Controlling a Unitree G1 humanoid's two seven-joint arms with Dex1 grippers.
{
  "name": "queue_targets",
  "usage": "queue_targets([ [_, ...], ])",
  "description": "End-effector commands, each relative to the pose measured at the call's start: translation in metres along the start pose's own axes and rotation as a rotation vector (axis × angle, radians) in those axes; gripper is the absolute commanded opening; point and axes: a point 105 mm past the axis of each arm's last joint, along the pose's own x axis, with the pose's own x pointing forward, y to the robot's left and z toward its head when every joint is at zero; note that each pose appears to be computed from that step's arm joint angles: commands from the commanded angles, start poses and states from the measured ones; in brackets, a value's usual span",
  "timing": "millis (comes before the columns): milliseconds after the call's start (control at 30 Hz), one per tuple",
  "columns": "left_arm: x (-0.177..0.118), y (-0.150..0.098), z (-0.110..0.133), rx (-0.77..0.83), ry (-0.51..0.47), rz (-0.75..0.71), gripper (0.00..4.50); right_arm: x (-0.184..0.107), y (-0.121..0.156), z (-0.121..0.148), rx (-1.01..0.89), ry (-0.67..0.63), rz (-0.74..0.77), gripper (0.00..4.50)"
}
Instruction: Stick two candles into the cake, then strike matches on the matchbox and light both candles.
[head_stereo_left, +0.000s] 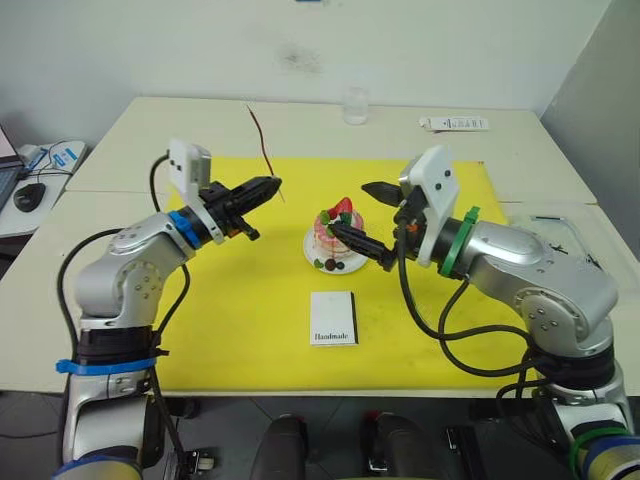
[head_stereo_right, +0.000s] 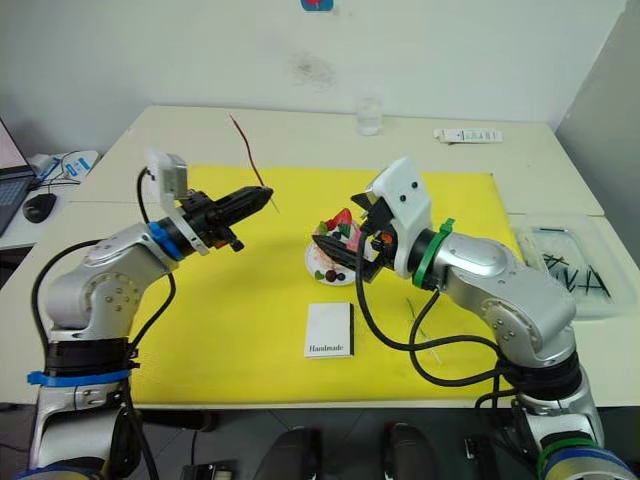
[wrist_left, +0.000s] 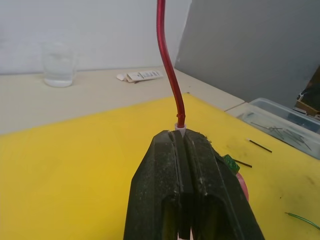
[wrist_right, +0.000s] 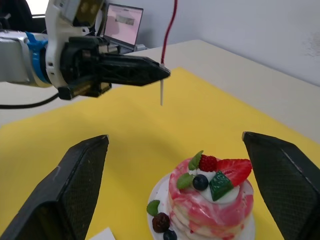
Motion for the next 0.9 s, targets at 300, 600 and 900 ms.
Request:
queue_targets([
  [300, 0.013, -0.024, -0.014, 0.038, 0.008, -0.106, 0.0, 0.002, -0.005, -0.003, -0.074, 0.02, -0.067, 4.48],
  [600, 0.023, -0.028, -0.02, 0.039, 0.01, -0.12, 0.0, 0.001, -0.009, -0.006, -0.068, 0.029, -0.093, 4.48],
  [900, 0.028, -0.027, -0.025, 0.033, 0.012, -0.132, 0.0, 0.001, -0.01, -0.004, -0.058, 0.027, -0.102, 4.48],
])
